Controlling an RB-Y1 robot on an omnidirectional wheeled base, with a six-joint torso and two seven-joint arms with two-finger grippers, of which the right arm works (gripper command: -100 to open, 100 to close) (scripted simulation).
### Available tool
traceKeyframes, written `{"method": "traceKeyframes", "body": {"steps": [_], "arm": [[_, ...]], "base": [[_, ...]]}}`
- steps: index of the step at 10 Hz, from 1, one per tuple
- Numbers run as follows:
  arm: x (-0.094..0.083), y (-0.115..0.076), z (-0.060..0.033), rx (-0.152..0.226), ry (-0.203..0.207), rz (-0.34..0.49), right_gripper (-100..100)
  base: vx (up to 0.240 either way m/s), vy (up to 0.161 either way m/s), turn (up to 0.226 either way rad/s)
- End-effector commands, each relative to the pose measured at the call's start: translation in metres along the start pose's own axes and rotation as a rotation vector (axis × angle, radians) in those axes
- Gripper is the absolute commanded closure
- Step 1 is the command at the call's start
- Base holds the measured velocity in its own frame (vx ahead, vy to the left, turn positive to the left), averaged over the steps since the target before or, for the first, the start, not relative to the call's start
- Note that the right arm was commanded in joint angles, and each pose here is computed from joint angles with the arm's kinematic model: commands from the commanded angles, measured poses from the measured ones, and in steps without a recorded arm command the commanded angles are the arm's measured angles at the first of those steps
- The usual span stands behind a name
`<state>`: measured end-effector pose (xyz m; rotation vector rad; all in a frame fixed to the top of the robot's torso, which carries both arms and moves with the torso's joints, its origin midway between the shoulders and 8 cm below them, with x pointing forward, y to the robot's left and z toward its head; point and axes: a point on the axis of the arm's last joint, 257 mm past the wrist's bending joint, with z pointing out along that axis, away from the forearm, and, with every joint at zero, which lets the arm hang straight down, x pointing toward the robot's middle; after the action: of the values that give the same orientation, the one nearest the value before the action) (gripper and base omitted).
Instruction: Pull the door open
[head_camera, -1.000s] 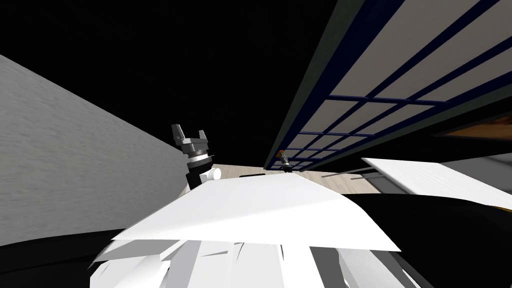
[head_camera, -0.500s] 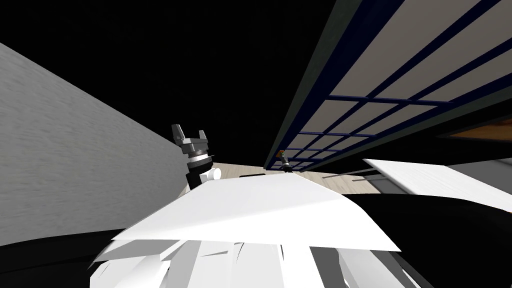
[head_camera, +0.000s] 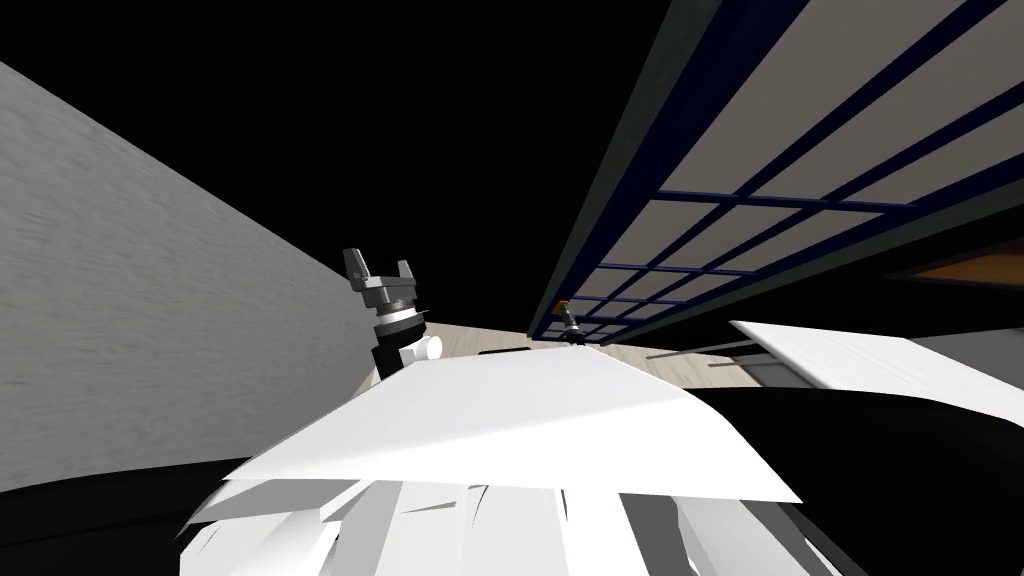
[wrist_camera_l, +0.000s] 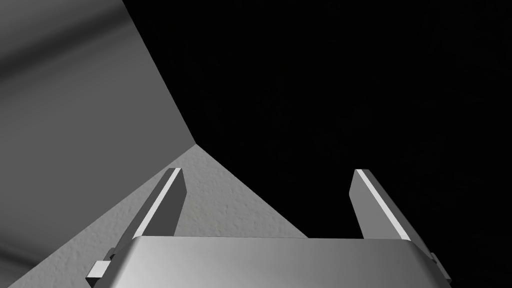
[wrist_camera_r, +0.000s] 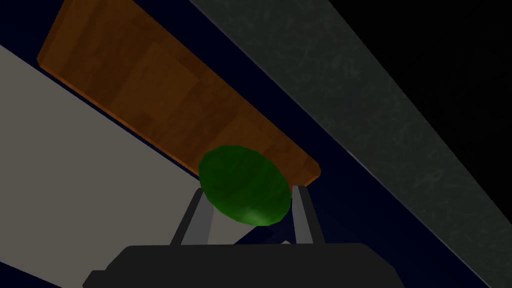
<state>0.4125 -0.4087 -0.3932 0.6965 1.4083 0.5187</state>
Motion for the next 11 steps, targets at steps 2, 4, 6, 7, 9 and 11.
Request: {"method": "traceKeyframes", "body": {"steps": [2,4,6,7,9,11], "arm": [[0.0056,0.0000,-0.0013,0.006,0.003,0.085,100],[0.0050,-0.0003,-0.0010,0.009,-0.001,0.129,100],[0.0044,-0.0007,-0.0007,0.011,-0.004,0.173,100],[0.0039,-0.0010,-0.0004,0.013,-0.008,0.217,100],[0.0033,-0.0013,-0.0001,0.015,-0.012,0.261,100],[0.0027,-0.0017,0.0002,0.017,-0.016,0.307,100]], "base": [[-0.029,-0.014,0.031],[-0.037,-0.017,0.046],[-0.023,-0.013,0.042],[-0.023,-0.012,0.049],[-0.031,-0.020,0.046],[-0.029,-0.010,0.036]]}}
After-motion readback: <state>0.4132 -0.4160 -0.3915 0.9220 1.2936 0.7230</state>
